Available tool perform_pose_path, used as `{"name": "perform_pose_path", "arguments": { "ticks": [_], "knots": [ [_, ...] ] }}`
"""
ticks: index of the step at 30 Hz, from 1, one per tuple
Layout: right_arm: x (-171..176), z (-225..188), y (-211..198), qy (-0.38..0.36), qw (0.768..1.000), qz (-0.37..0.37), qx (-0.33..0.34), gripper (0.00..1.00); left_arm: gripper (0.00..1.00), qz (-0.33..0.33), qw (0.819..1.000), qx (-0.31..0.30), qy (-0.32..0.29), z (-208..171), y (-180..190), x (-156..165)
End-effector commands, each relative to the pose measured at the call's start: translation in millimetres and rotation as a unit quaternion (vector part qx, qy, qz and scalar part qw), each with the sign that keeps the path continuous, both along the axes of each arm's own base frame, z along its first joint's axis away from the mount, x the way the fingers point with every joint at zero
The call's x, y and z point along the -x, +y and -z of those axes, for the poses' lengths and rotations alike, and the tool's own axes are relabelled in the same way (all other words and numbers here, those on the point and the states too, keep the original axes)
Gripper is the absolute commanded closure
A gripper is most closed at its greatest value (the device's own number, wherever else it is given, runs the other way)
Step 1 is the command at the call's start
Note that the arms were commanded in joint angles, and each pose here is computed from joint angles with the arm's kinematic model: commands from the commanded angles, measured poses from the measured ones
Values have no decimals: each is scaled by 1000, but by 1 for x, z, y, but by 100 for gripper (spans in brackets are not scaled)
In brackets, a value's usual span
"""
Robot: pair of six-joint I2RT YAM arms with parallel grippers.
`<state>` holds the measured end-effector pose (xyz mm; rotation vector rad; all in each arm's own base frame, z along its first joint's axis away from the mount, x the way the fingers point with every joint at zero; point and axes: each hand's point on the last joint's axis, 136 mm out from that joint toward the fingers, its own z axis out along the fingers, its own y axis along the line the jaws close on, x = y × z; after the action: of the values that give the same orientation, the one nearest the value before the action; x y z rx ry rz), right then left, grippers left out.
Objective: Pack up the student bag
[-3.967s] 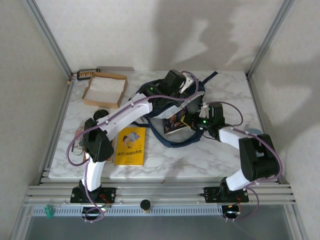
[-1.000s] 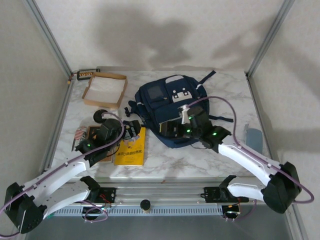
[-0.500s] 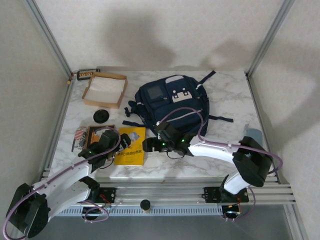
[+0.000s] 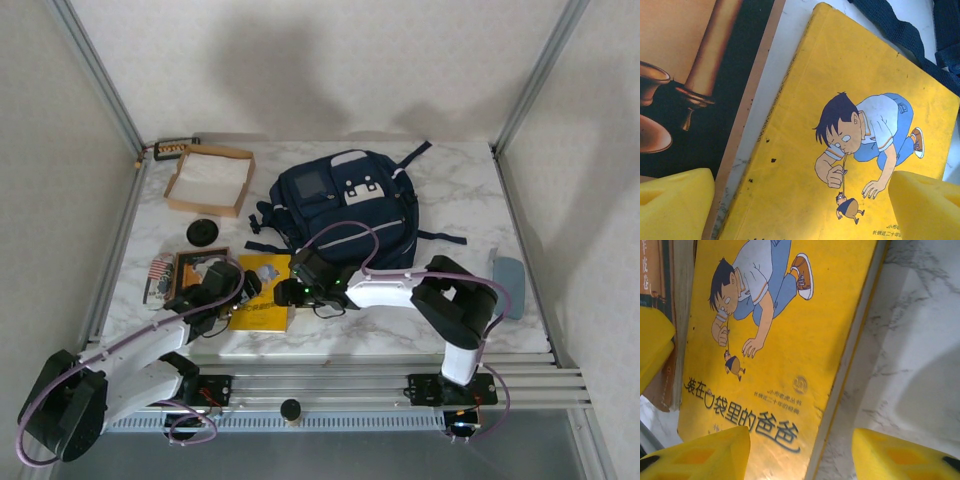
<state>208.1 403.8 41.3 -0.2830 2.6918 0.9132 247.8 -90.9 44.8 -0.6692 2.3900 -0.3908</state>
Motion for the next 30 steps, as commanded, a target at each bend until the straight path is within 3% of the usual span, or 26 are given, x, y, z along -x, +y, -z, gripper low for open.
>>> {"name": "perform_pose_path", "arguments": {
  "ticks": [1, 6, 30],
  "knots": [
    [-2, 1, 13, 2, 1000, 3, -6, 46, 11, 16, 999, 11, 40, 21, -4, 15],
    [-3, 11, 18, 11, 1000, 3, -1, 52, 13, 16, 999, 0, 45, 25, 0, 17],
    [-3, -34, 38, -13, 997, -29, -64, 87, 18, 15, 999, 0, 50, 30, 0, 19]
  ]
}}
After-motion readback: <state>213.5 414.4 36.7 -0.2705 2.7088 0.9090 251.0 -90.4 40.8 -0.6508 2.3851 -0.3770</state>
